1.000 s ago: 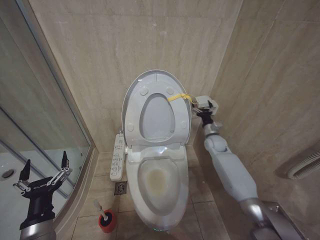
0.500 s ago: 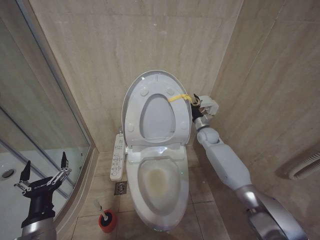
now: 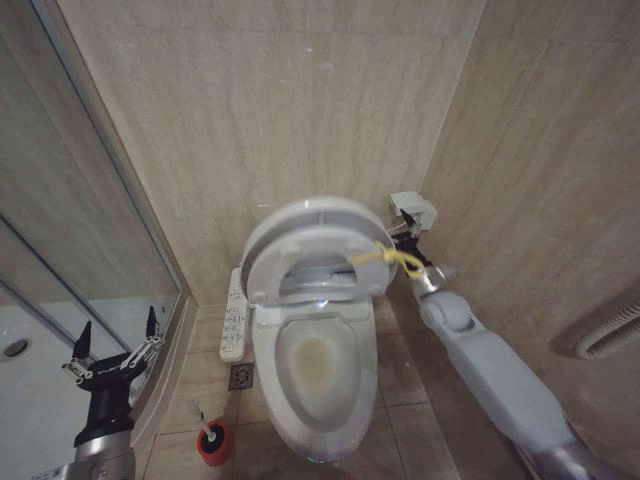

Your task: Open the toilet lid, clean the toilet bowl with a toilet brush, close the toilet lid, and flush.

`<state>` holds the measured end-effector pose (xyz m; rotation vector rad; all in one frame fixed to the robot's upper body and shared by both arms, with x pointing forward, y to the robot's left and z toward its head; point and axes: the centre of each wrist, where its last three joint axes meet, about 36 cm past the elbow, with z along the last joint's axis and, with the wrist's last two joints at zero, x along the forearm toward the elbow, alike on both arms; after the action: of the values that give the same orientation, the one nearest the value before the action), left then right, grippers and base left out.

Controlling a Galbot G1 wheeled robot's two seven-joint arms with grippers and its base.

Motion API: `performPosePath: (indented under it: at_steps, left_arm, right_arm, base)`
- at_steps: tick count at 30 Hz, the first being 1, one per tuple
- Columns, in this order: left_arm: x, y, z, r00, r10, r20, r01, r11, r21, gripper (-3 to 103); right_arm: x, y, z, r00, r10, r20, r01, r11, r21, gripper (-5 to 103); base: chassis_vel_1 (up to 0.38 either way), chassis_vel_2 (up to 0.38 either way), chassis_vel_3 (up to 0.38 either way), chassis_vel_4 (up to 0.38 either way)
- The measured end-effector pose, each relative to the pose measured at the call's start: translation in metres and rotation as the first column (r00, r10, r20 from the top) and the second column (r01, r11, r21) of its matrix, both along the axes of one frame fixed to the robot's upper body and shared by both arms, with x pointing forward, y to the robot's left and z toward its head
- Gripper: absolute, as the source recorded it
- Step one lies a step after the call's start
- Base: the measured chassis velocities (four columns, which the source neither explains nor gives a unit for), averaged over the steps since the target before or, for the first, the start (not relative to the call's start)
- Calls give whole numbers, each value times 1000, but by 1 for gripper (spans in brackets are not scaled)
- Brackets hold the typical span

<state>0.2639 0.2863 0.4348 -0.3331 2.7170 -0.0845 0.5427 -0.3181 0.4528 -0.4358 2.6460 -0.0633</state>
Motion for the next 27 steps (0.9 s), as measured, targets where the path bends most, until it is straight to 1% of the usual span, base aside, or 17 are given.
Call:
performPosePath:
  at_steps: [1, 4, 5, 7, 8, 9, 11, 12, 14, 16, 20, 21, 23, 24, 27]
  left_arm:
    - [0, 0, 0, 1000, 0, 0, 0, 1000, 0, 100]
    - [2, -3, -3, 1000, -7, -4, 7, 1000, -7, 100]
    - [2, -3, -3, 1000, -7, -4, 7, 1000, -7, 100]
    - [3, -5, -5, 1000, -14, -4, 14, 1000, -13, 100]
    - [3, -5, -5, 1000, -14, -4, 14, 1000, -13, 100]
    - [3, -7, -6, 1000, -17, -3, 17, 1000, -16, 100]
    - [4, -10, -8, 1000, -25, 6, 25, 999, -23, 100]
    - [4, -10, -8, 1000, -25, 6, 25, 999, -23, 100]
    - [5, -11, -9, 1000, -25, 11, 25, 999, -25, 100]
    - [5, -11, -9, 1000, -25, 12, 26, 999, -26, 100]
    - [8, -11, -9, 999, -29, 20, 30, 999, -30, 100]
    - [8, -11, -9, 999, -29, 20, 30, 999, -30, 100]
    - [11, -11, -10, 999, -32, 22, 33, 999, -34, 100]
    - [11, -11, -10, 999, -32, 22, 33, 999, -34, 100]
    - [15, -10, -12, 999, -32, 21, 33, 999, -38, 100]
  right_arm:
    - [0, 0, 0, 1000, 0, 0, 0, 1000, 0, 100]
    - [-38, -8, -14, 999, 29, -19, -30, 999, -26, 100]
    - [-38, -8, -14, 999, 29, -19, -30, 999, -26, 100]
    - [-64, -10, -20, 998, 53, -36, -54, 998, -36, 100]
    - [-64, -10, -20, 998, 53, -36, -54, 998, -36, 100]
    - [-74, -9, -21, 997, 64, -41, -66, 997, -37, 100]
    - [-111, 2, -25, 993, 109, -48, -111, 993, -36, 100]
    - [-111, 2, -25, 993, 109, -48, -111, 993, -36, 100]
    - [-128, 11, -27, 991, 127, -49, -129, 991, -35, 100]
    - [-133, 14, -28, 990, 130, -49, -132, 991, -33, 100]
    - [-156, 28, -36, 992, 115, -50, -114, 993, 10, 100]
    - [-156, 28, -36, 992, 115, -50, -114, 993, 10, 100]
    - [-166, 33, -42, 995, 87, -53, -85, 995, 46, 100]
    - [-166, 33, -42, 995, 87, -53, -85, 995, 46, 100]
    - [-181, 43, -52, 997, 55, -59, -49, 994, 96, 100]
  base:
    - [0, 0, 0, 0]
    - [0, 0, 0, 0]
    - [0, 0, 0, 0]
    - [0, 0, 0, 0]
    - [0, 0, 0, 0]
    - [0, 0, 0, 0]
    - [0, 0, 0, 0]
    - [0, 0, 0, 0]
    - [0, 0, 0, 0]
    - [0, 0, 0, 0]
    - [0, 0, 0, 0]
    - [0, 0, 0, 0]
    - [0, 0, 0, 0]
    - [0, 0, 0, 0]
    - [0, 0, 0, 0]
